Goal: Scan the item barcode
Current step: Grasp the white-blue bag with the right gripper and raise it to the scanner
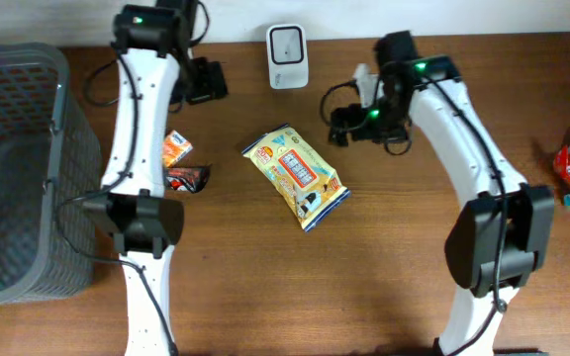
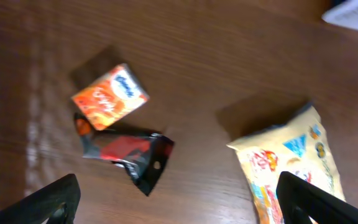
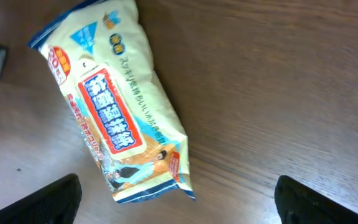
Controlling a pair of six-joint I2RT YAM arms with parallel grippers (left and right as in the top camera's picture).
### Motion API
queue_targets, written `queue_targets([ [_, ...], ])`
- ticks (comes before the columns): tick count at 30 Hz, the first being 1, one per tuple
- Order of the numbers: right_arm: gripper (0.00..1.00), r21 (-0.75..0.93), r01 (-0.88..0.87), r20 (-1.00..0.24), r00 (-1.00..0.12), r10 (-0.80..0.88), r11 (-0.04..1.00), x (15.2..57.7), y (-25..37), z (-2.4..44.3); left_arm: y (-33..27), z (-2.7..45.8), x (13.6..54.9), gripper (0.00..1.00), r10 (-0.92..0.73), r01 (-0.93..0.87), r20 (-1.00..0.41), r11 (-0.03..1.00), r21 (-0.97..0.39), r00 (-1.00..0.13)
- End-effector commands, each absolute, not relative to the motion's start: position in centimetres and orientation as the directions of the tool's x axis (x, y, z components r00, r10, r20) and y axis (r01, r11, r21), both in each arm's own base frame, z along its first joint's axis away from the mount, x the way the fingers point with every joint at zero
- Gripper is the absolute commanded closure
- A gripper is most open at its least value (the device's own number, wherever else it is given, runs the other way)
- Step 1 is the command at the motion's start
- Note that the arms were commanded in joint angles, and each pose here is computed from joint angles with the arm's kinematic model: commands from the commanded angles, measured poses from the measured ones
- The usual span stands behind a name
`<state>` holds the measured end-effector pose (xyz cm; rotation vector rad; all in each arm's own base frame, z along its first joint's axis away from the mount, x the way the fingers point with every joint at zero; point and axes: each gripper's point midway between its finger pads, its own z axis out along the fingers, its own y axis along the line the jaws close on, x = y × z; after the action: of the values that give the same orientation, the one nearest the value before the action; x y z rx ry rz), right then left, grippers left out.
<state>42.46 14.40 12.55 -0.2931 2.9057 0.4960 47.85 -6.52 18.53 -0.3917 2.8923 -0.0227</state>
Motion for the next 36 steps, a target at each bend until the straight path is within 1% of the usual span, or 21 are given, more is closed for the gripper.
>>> queue_targets([
  [1,0.01,0.241,-0.460,-0.238,-0.882,-0.408,0.855,41.6,18.0,11.0,-5.6,17.7,47.9,0.01,-0.293,-0.291,-0.196,0.956,-0.038,-0.936],
  [3,0.01,0.211,-0.608,-0.247,-0.791,-0.560,0.765,40.6,21.2,9.5,-5.6,17.7,47.9,0.01,-0.293,-0.291,-0.196,0.956,-0.037,-0.936],
  [4,0.01,0.180,-0.629,-0.233,-0.775,-0.588,0.757,40.5,22.0,8.4,-5.6,17.7,47.9,0.01,-0.283,-0.282,-0.196,0.959,-0.035,-0.939],
  [7,0.01,0.140,-0.655,-0.195,-0.754,-0.628,0.743,40.4,23.3,5.7,-5.6,17.7,47.9,0.01,-0.209,-0.209,-0.197,0.978,-0.020,-0.958],
  [9,0.01,0.129,-0.664,-0.182,-0.746,-0.641,0.736,40.5,23.9,4.0,-5.7,17.6,47.8,0.01,-0.235,-0.233,-0.189,0.972,-0.034,-0.954],
  [11,0.01,0.137,-0.656,-0.155,-0.755,-0.638,0.743,40.4,23.9,2.5,-4.5,17.6,48.0,0.01,-0.285,-0.283,-0.189,0.958,-0.039,-0.940],
  [12,0.11,0.143,-0.651,-0.133,-0.759,-0.637,0.746,40.3,23.8,1.3,-3.1,17.6,48.1,0.01,-0.311,-0.310,-0.190,0.950,-0.039,-0.931],
  [13,0.32,0.148,-0.627,-0.120,-0.779,-0.616,0.765,40.4,23.9,0.3,-2.3,17.6,48.1,0.01,-0.326,-0.325,-0.189,0.945,-0.037,-0.926],
  [15,0.41,0.145,-0.595,-0.126,-0.804,-0.582,0.791,40.8,24.0,-0.1,-1.8,17.6,48.1,0.01,-0.334,-0.333,-0.189,0.942,-0.035,-0.923],
  [16,0.60,0.133,-0.568,-0.134,-0.822,-0.553,0.812,41.3,24.0,-0.3,-1.8,17.6,48.1,0.01,-0.335,-0.334,-0.189,0.942,-0.035,-0.923],
  [17,0.93,0.109,-0.529,-0.139,-0.847,-0.514,0.842,41.8,23.7,-0.4,-1.8,17.6,48.1,0.01,-0.335,-0.334,-0.189,0.942,-0.035,-0.923],
  [18,0.96,0.090,-0.480,-0.144,-0.873,-0.465,0.873,42.3,23.4,-0.4,-1.8,17.6,48.1,0.01,-0.335,-0.334,-0.189,0.942,-0.035,-0.923],
  [21,0.96,0.100,-0.375,-0.186,-0.917,-0.353,0.922,43.8,23.4,1.1,-1.8,17.6,48.1,0.01,-0.334,-0.334,-0.189,0.942,-0.035,-0.923],
  [23,0.96,0.116,-0.322,-0.269,-0.921,-0.282,0.940,46.1,23.4,4.3,-1.8,17.6,48.1,0.01,-0.334,-0.334,-0.189,0.942,-0.035,-0.923],
  [25,0.96,0.129,-0.296,-0.370,-0.900,-0.231,0.947,49.0,23.7,8.0,-1.8,17.6,48.1,0.01,-0.334,-0.334,-0.189,0.942,-0.035,-0.923],
  [27,0.96,0.143,-0.287,-0.454,-0.869,-0.195,0.947,51.1,24.0,11.3,-1.8,17.6,48.1,0.01,-0.334,-0.334,-0.189,0.942,-0.035,-0.923],
  [28,0.96,0.155,-0.298,-0.558,-0.813,-0.165,0.942,53.4,24.5,14.9,-1.8,17.6,48.1,0.01,-0.334,-0.334,-0.189,0.942,-0.035,-0.923],
  [30,0.96,0.154,-0.305,-0.655,-0.743,-0.134,0.940,55.6,25.1,17.4,-1.8,17.6,48.1,0.01,-0.334,-0.334,-0.189,0.942,-0.035,-0.923],
  [32,0.96,0.114,-0.271,-0.735,-0.670,-0.102,0.956,57.9,24.8,18.7,-1.8,17.6,48.1,0.01,-0.334,-0.334,-0.189,0.942,-0.035,-0.923],
  [33,0.96,0.081,-0.233,-0.756,-0.648,-0.093,0.969,59.0,24.1,18.4,-1.8,17.6,48.1,0.01,-0.334,-0.334,-0.189,0.942,-0.035,-0.923],
  [36,0.96,0.066,-0.213,-0.774,-0.627,-0.085,0.975,60.5,24.2,16.8,-1.8,17.6,48.1,0.01,-0.334,-0.334,-0.189,0.942,-0.035,-0.923],
])
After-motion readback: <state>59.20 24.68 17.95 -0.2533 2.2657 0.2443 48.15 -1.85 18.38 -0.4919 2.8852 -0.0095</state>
